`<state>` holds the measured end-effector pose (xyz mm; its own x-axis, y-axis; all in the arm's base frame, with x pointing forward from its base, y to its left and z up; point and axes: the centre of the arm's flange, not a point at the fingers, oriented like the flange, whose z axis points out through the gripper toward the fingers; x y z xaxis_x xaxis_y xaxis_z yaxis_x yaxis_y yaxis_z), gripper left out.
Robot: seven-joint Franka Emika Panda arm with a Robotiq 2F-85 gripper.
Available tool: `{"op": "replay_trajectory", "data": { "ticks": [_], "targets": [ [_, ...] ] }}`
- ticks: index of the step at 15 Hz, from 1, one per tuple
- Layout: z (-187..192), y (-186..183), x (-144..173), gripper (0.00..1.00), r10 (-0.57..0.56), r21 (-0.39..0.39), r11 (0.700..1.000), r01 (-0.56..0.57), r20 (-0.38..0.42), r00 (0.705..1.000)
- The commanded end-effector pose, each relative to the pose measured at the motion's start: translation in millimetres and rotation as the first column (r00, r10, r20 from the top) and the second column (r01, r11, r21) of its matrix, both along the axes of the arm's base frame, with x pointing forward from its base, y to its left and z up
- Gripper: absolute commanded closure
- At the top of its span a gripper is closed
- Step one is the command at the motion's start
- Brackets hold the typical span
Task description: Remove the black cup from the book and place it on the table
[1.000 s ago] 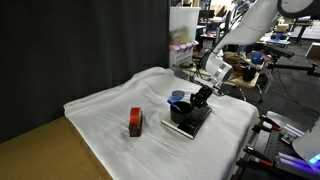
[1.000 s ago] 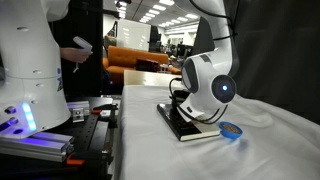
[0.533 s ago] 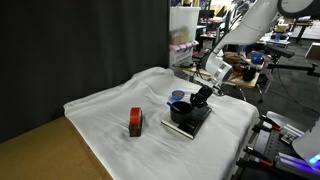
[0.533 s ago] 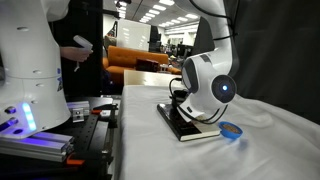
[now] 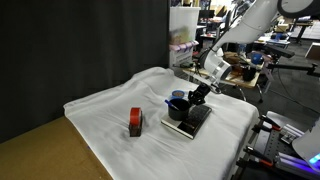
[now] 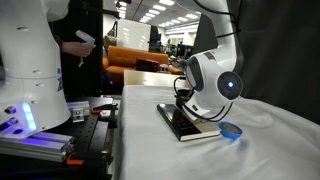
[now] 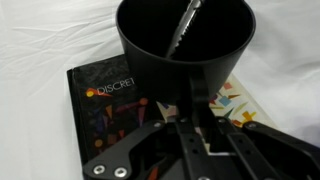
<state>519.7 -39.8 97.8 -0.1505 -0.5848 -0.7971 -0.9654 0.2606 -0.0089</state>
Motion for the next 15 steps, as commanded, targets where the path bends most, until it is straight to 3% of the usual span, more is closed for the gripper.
{"op": "replay_trajectory", "data": {
  "ticks": [1, 8, 15],
  "targets": [
    [7.4, 0.1, 11.7, 0.96, -0.017, 0.001, 1.000, 0.017, 0.018, 1.000],
    [21.5, 0.8, 39.4, 0.96, -0.028, -0.014, 0.999, 0.029, 0.050, 0.998],
    [9.6, -13.1, 72.4, 0.96, -0.111, -0.132, 0.985, 0.112, 0.015, 0.994]
  ]
}}
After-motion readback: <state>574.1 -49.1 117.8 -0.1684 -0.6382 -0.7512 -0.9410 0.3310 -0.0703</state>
